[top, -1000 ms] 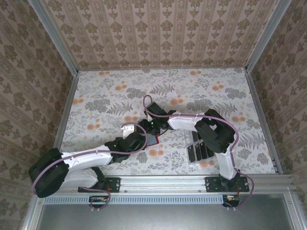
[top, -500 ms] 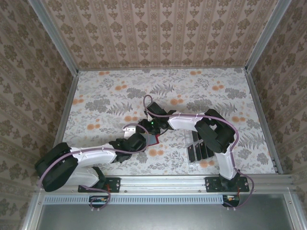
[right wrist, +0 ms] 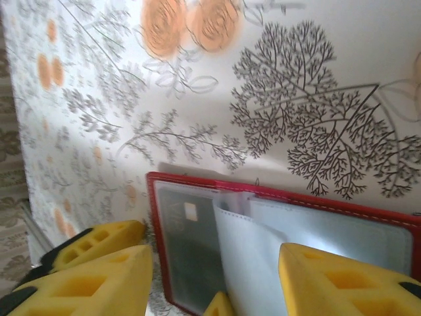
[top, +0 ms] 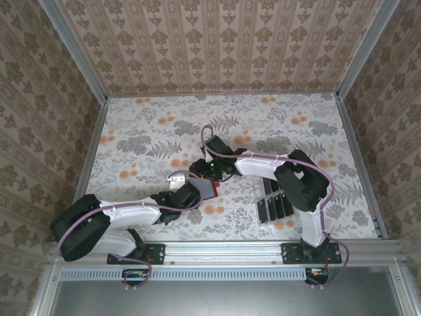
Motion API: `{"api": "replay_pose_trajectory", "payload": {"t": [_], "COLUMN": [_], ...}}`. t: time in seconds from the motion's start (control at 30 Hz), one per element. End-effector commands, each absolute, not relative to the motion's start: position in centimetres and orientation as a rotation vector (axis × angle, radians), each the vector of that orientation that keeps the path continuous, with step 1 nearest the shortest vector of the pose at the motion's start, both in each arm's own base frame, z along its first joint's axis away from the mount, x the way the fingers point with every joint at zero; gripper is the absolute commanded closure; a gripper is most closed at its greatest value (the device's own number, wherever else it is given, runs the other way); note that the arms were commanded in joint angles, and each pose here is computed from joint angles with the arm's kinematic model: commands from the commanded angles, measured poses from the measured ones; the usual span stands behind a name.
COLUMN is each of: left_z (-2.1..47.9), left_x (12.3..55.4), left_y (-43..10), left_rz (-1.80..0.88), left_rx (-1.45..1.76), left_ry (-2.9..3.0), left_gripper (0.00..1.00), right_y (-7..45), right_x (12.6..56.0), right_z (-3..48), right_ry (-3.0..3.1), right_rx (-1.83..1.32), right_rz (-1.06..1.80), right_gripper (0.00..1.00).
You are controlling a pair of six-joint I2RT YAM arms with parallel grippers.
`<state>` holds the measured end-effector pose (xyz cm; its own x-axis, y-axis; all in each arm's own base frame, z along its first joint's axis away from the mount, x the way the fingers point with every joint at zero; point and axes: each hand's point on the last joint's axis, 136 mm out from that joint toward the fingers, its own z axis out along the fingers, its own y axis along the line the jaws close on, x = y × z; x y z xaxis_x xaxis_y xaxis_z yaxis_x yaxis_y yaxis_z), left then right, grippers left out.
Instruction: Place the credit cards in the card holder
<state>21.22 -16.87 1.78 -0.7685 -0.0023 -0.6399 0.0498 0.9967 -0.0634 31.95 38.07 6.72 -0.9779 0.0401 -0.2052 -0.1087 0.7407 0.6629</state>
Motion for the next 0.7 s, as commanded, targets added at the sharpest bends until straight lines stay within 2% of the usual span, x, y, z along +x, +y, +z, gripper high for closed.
{"api": "replay_pose_trajectory", "payload": {"t": [0.0, 0.3, 0.5, 0.67], "left_z": [0.3, 0.3, 0.6, 3.4], "left_x": [20.5, 20.6, 20.6, 21.1], "left_y": [-15.2, -15.2, -15.3, -15.5], "left_rz": [-0.013, -0.015, -0.017, -0.048], "left_rx": [0.025, 0.022, 0.029, 0.043], "left_ry": [2.477, 2.478, 2.476, 2.422], "left_gripper": [0.0, 0.0, 0.0, 0.0], "right_y": [37.1, 36.2, 37.3, 38.9], "right_x": [32.2, 31.4, 30.4, 29.4], "right_z": [8.8, 6.2, 5.2, 5.2], "right_ry": [2.687, 2.74, 2.768, 2.775], "right_rx": [-0.057, -0.028, -0.055, -0.084], "right_rz": [1.067, 1.038, 1.07, 1.106], "right_gripper": [0.45, 0.45, 0.45, 0.45]}}
